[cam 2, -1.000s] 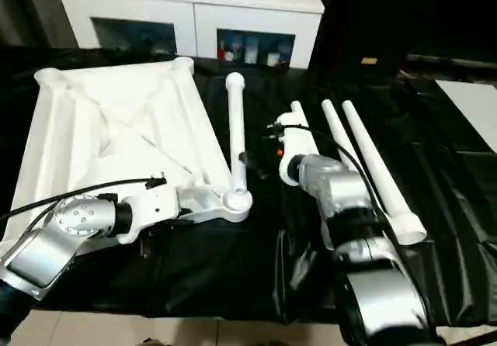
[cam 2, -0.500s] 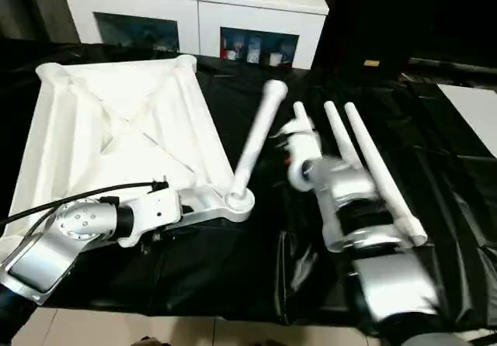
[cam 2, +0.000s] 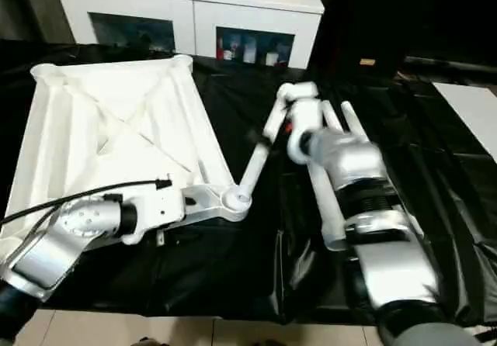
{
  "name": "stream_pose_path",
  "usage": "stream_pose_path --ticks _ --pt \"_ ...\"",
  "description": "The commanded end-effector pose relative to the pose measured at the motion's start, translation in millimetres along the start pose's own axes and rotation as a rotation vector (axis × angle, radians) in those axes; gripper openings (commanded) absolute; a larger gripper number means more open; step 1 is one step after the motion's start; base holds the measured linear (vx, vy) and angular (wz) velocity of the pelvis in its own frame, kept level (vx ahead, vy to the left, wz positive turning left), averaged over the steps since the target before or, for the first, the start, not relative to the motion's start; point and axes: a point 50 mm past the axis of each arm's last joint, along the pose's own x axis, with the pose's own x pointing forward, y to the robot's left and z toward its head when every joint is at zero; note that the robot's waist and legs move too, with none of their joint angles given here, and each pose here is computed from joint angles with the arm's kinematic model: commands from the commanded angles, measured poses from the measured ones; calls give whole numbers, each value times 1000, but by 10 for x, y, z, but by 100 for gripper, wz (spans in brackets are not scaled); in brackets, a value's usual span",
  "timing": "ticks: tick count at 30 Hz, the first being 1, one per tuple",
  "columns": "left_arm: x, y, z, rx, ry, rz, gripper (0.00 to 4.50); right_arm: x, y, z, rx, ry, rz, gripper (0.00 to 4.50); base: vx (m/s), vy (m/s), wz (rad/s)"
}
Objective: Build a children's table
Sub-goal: Insert table leg to table base
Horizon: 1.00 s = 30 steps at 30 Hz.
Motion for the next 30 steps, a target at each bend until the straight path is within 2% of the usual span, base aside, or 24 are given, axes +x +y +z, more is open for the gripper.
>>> stream_pose_path --ticks 1,3,5,8,13,14,18,22,24,27,29,30 --pt "-1 17 80 35 -20 1 394 75 16 -183 71 44 -1 450 0 0 0" --pt "-5 20 85 34 -21 1 426 116 47 -258 100 59 7 450 0 0 0" --pt "-13 23 83 37 -16 3 437 155 77 -345 118 77 11 450 0 0 0" --pt "-24 23 78 39 -10 6 444 167 81 -394 134 92 10 450 0 0 0" --pt "-79 24 90 43 -13 17 444 108 -75 -469 115 128 -63 450 0 0 0" --pt "-85 28 93 45 -14 20 450 98 -96 -472 120 127 -70 420 0 0 0" --pt "-125 73 140 78 -21 35 450 29 -214 -505 153 125 -89 393 0 0 0" --pt "-146 124 193 83 -43 54 450 -3 -262 -506 199 109 -90 359 0 0 0" --pt "-150 140 210 85 -48 57 450 -15 -283 -510 207 105 -95 325 0 0 0" --pt "-158 184 250 87 -64 77 450 -26 -304 -544 242 103 -97 320 0 0 0" --pt "-151 191 272 87 -71 77 450 -34 -324 -594 254 111 -109 284 0 0 0" --pt "-149 188 276 87 -72 76 450 -36 -328 -613 259 114 -112 280 0 0 0"
